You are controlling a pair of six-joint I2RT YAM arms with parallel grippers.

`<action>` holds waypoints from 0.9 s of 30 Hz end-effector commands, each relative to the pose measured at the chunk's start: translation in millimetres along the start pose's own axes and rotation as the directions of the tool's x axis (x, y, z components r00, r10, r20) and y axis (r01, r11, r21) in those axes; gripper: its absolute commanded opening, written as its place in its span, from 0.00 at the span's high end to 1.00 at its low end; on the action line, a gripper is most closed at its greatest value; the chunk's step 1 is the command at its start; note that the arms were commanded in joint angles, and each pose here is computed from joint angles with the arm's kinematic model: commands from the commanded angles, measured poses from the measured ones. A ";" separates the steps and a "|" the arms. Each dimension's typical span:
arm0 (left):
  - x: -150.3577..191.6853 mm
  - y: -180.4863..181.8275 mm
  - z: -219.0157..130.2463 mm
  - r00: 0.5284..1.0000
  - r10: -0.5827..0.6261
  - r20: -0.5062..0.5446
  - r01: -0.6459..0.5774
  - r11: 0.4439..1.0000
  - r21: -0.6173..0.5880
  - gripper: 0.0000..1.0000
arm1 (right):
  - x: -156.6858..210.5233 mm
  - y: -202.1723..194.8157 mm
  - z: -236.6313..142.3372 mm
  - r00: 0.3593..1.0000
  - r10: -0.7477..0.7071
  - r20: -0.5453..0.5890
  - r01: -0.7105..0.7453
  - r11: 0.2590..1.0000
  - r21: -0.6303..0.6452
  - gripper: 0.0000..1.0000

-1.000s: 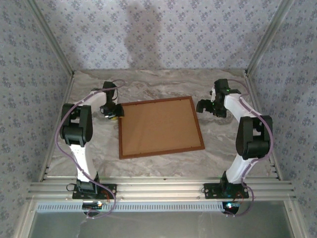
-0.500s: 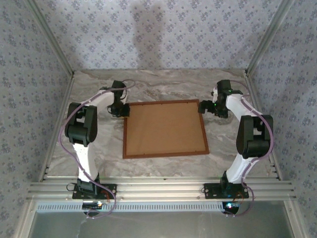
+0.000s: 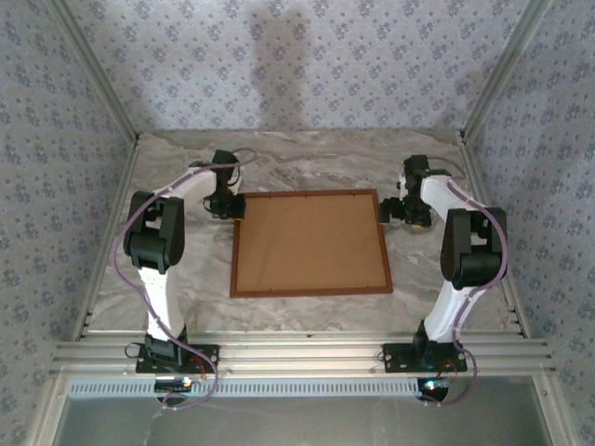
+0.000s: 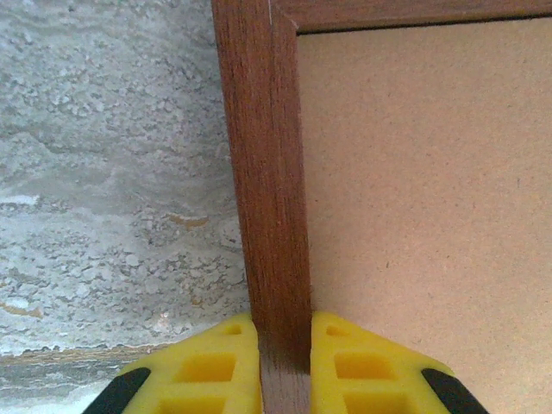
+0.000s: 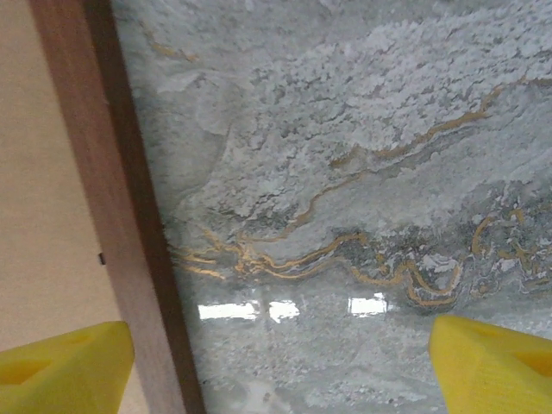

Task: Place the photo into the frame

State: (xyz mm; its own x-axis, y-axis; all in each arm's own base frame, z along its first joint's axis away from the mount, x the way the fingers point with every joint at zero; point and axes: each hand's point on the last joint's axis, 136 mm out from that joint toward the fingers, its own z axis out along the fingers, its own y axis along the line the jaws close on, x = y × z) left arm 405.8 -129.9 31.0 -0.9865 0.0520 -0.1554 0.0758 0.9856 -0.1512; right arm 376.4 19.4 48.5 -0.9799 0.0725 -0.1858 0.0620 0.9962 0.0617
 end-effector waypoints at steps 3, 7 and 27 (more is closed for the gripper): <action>8.8 1.5 4.6 0.999 0.012 -0.047 -0.013 1.000 -0.022 0.84 | -10.8 4.6 5.1 0.998 -0.066 -0.021 0.067 0.996 0.052 0.08; 8.8 1.7 4.2 0.999 0.007 -0.046 -0.008 1.000 -0.024 0.84 | -15.2 12.4 9.9 0.996 -0.086 -0.032 0.088 0.995 0.054 0.08; 10.8 2.7 4.4 0.999 -0.003 -0.053 0.001 1.000 -0.029 0.84 | -18.0 10.2 16.1 0.994 -0.099 -0.035 0.102 0.991 0.088 0.06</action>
State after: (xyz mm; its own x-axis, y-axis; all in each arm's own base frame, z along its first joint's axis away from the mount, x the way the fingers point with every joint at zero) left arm 405.7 -129.4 31.0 -0.9873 0.0418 -0.1533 0.0651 0.9865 -0.1501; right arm 396.9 30.1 38.5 -0.9853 -0.0113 -0.1703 -0.0055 0.9994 -0.0344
